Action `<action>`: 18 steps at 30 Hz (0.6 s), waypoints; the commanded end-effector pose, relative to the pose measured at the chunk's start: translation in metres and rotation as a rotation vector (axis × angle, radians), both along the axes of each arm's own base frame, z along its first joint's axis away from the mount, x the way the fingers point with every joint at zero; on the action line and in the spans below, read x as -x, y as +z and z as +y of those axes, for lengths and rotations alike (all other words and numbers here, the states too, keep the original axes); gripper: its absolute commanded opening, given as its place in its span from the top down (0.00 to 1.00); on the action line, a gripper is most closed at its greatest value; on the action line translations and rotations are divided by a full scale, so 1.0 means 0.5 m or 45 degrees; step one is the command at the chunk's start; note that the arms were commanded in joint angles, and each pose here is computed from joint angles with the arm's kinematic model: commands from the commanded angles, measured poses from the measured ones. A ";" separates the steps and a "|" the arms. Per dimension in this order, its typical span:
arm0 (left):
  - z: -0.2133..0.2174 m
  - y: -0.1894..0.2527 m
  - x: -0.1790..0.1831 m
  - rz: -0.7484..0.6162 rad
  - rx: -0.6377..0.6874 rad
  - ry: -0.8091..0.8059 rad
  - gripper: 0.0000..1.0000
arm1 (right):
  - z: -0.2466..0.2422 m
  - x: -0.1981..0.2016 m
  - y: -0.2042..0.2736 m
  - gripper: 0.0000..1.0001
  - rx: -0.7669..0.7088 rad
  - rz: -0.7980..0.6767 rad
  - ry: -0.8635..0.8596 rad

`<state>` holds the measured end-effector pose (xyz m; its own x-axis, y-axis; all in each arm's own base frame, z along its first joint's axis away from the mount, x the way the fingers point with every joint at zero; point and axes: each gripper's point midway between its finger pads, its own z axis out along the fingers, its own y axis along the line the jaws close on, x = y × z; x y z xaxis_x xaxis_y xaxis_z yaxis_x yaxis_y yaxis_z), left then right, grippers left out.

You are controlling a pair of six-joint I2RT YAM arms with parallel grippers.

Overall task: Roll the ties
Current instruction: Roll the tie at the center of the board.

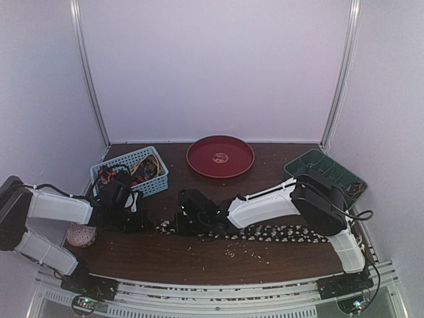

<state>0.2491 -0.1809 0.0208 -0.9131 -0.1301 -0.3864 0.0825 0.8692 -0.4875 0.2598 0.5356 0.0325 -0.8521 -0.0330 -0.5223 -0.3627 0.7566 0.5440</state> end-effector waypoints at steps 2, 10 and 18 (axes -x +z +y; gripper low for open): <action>-0.021 0.052 -0.019 -0.083 0.076 -0.016 1.00 | -0.014 0.002 0.005 0.85 0.069 -0.003 -0.016; -0.094 0.144 -0.011 -0.199 0.393 -0.169 1.00 | -0.014 0.000 -0.006 0.85 0.065 -0.003 -0.020; -0.122 0.088 -0.003 -0.131 0.439 -0.243 1.00 | -0.013 -0.004 0.006 0.86 0.068 -0.014 -0.025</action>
<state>0.2523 -0.2315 0.0692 -0.8933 -0.1193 -0.4332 0.2513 0.6666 -0.7018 0.2604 0.5333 0.0313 -0.8532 -0.0376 -0.5203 -0.3573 0.7688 0.5304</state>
